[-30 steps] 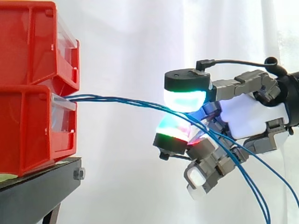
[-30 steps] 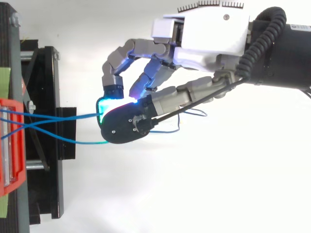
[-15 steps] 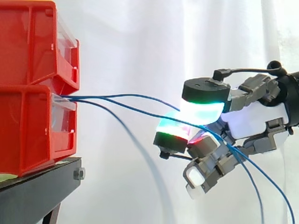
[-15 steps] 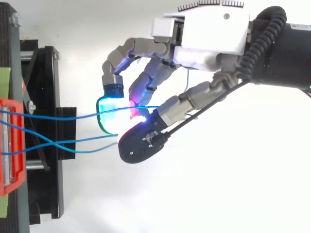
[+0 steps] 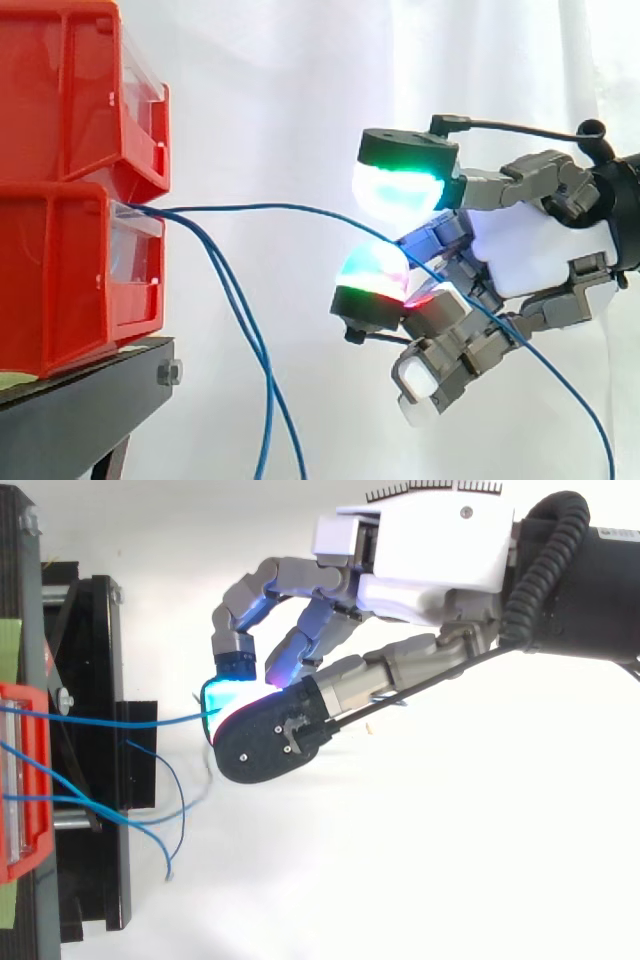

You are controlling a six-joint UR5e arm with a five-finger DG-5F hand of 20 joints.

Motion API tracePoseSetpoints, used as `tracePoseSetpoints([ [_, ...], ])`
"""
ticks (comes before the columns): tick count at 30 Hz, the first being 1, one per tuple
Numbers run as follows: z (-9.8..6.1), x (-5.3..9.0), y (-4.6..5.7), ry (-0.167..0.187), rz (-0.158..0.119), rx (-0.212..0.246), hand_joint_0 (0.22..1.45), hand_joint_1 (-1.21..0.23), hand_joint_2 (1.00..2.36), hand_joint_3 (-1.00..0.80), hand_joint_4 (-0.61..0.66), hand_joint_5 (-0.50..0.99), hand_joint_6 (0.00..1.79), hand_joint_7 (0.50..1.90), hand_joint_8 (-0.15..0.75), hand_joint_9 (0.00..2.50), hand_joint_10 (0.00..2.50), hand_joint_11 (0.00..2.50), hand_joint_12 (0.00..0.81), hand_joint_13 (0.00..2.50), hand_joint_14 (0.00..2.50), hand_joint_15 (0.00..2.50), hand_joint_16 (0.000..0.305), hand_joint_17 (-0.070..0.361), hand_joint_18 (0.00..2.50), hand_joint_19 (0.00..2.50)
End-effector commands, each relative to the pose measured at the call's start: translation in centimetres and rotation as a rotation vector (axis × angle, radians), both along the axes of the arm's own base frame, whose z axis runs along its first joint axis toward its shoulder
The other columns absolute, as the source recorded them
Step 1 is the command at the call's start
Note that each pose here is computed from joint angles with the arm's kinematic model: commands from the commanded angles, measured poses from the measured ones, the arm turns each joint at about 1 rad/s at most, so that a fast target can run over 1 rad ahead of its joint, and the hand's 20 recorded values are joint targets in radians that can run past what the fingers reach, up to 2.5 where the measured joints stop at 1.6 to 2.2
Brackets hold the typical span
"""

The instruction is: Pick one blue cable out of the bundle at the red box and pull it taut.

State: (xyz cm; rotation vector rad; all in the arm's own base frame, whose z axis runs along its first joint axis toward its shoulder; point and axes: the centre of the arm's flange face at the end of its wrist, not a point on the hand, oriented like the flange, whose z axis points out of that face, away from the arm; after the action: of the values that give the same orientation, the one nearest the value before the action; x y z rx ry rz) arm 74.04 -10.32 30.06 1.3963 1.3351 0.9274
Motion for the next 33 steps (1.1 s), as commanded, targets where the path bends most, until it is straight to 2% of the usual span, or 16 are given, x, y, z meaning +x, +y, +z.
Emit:
tracePoseSetpoints([
  [1,0.00,0.00,0.00,0.000,0.000,0.000,0.60,-0.60,1.01,-0.43,0.17,-0.17,0.91,1.07,0.366,1.10,0.02,1.19,0.384,0.79,0.02,0.56,0.056,0.126,0.54,0.44],
  [9,0.00,0.00,0.00,0.000,0.000,0.000,0.60,-0.56,1.01,-0.25,0.16,-0.17,0.92,1.08,0.376,1.10,0.02,1.20,0.394,0.78,0.02,0.57,0.057,0.129,0.54,0.46],
  [16,0.11,-0.02,0.00,-0.001,0.000,0.000,0.60,-0.64,1.01,-0.13,0.18,-0.16,0.93,1.04,0.421,1.15,0.01,1.20,0.431,0.83,0.02,0.56,0.065,0.147,0.62,0.43],
  [24,0.08,0.06,0.12,-0.003,0.002,0.000,0.61,-0.71,1.01,-0.03,0.16,-0.15,0.93,1.09,0.437,1.16,0.01,1.21,0.437,0.84,0.02,0.55,0.068,0.152,0.65,0.40],
  [28,0.15,0.09,0.12,-0.004,0.002,0.000,0.60,-0.69,1.01,-0.13,0.21,-0.16,0.94,1.04,0.413,1.13,0.01,1.20,0.426,0.82,0.02,0.56,0.064,0.145,0.62,0.42],
  [30,0.22,0.12,0.12,-0.006,0.002,0.000,0.56,-0.59,1.01,-0.34,0.20,-0.17,0.93,1.04,0.374,1.11,0.01,1.22,0.395,0.79,0.02,0.58,0.057,0.129,0.56,0.46],
  [33,0.22,0.12,0.12,-0.006,0.002,0.000,0.54,-0.50,1.01,-0.42,0.19,-0.16,0.91,1.06,0.375,1.12,0.02,1.20,0.401,0.79,0.02,0.58,0.059,0.132,0.56,0.46],
])
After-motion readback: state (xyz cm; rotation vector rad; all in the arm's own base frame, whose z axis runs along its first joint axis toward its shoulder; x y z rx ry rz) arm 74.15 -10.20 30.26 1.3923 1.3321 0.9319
